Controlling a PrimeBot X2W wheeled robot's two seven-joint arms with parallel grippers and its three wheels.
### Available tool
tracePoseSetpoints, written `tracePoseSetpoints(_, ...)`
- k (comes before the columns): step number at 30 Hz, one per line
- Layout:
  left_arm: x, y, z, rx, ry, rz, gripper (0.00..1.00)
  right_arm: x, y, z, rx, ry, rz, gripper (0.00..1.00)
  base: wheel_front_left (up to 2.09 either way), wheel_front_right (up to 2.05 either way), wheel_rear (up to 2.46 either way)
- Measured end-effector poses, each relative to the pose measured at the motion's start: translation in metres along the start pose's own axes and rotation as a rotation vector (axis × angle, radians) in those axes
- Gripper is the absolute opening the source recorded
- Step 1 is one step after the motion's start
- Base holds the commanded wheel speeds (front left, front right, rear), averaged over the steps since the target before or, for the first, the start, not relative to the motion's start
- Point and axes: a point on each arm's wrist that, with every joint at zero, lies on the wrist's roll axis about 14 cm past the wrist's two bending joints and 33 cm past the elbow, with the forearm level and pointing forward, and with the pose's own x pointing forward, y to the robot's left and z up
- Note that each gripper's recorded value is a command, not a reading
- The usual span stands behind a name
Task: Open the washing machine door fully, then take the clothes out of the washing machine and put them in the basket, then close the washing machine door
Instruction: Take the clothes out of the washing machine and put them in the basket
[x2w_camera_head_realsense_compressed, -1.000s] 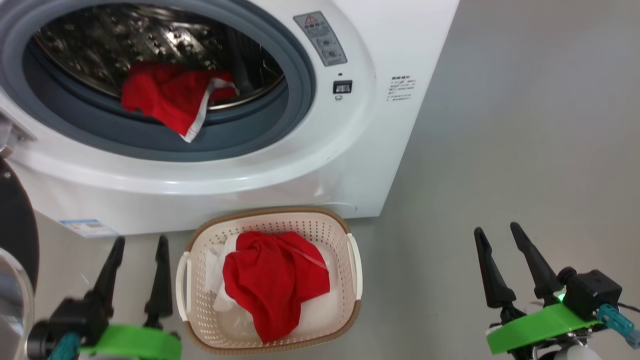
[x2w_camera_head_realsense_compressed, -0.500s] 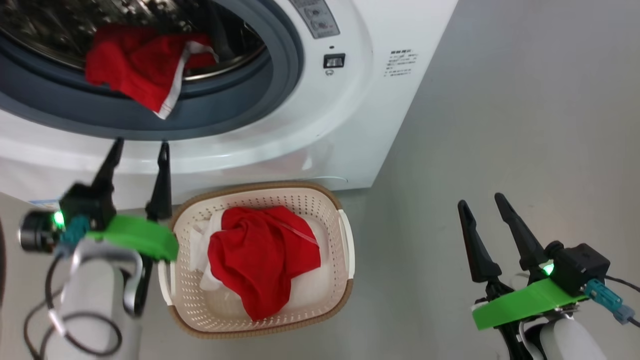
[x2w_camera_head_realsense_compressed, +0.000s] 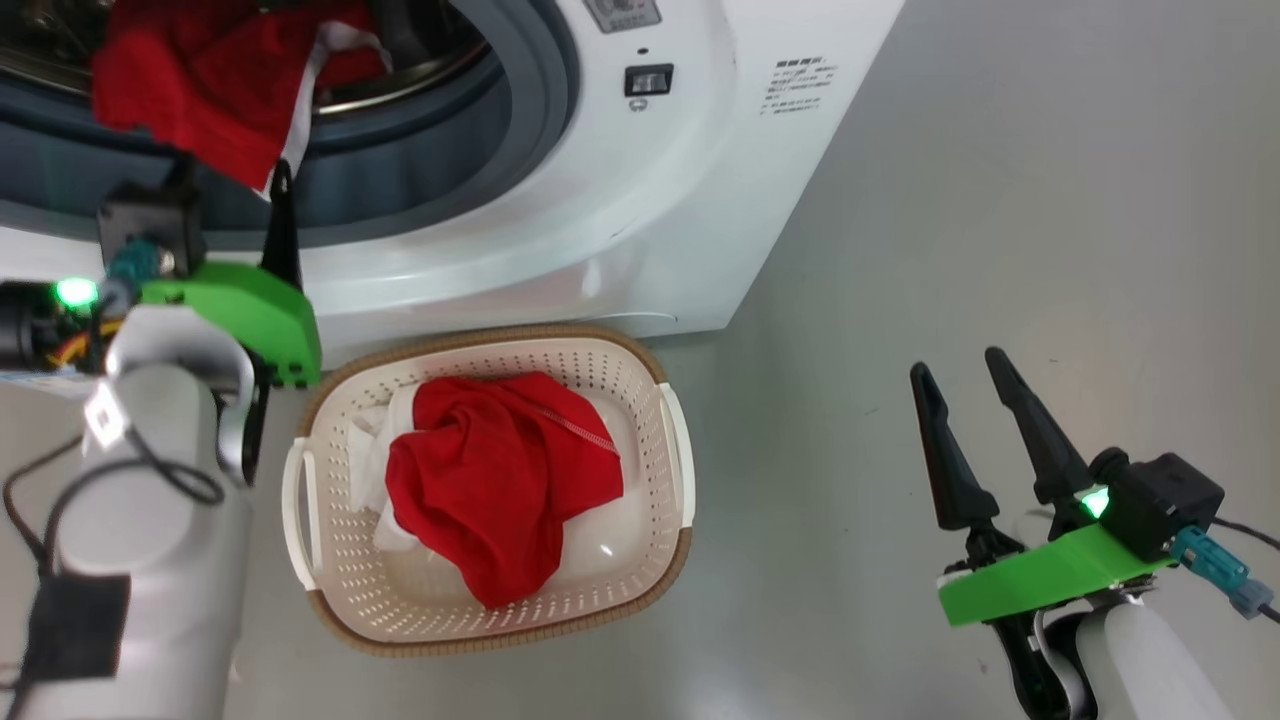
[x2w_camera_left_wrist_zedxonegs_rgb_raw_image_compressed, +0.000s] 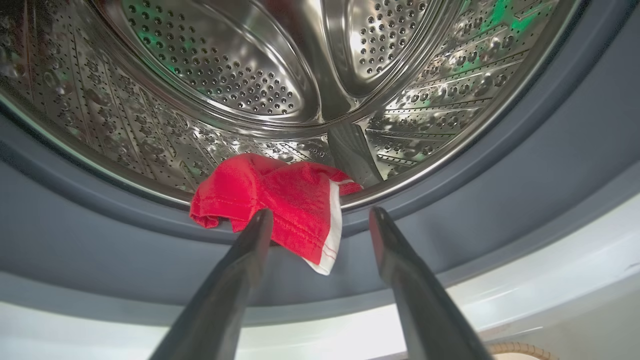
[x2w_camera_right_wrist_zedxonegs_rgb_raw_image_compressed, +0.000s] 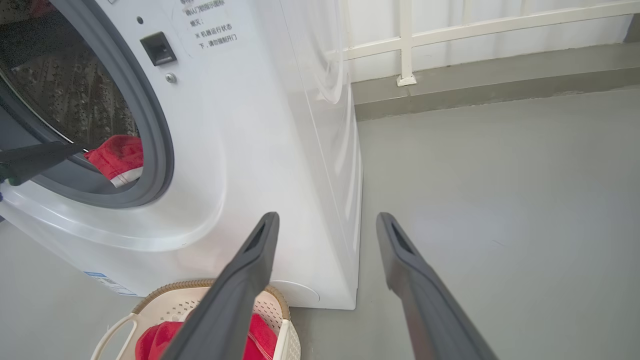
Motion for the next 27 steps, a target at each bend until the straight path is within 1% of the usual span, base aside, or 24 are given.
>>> tracePoseSetpoints(8,0.029,0.012,0.005,0.036,0.055,0.045,1.0,0.016,0.006,-0.003,0.007,-0.002,0.024,1.0,0.0,0.0,0.0)
tracePoseSetpoints(13,0.041,0.015,-0.006,0.049,0.112,0.059,1.0,0.022,0.007,-0.005,0.009,0.001,0.03,1.0,0.0,0.0,0.0)
tracePoseSetpoints(20,0.055,0.016,-0.023,0.064,0.183,0.066,1.0,0.024,-0.003,-0.007,0.032,0.003,0.002,1.0,0.0,0.0,0.0)
tracePoseSetpoints(27,0.065,0.014,-0.036,0.073,0.232,0.059,1.0,0.021,-0.012,-0.009,0.033,0.011,-0.024,1.0,0.0,0.0,0.0)
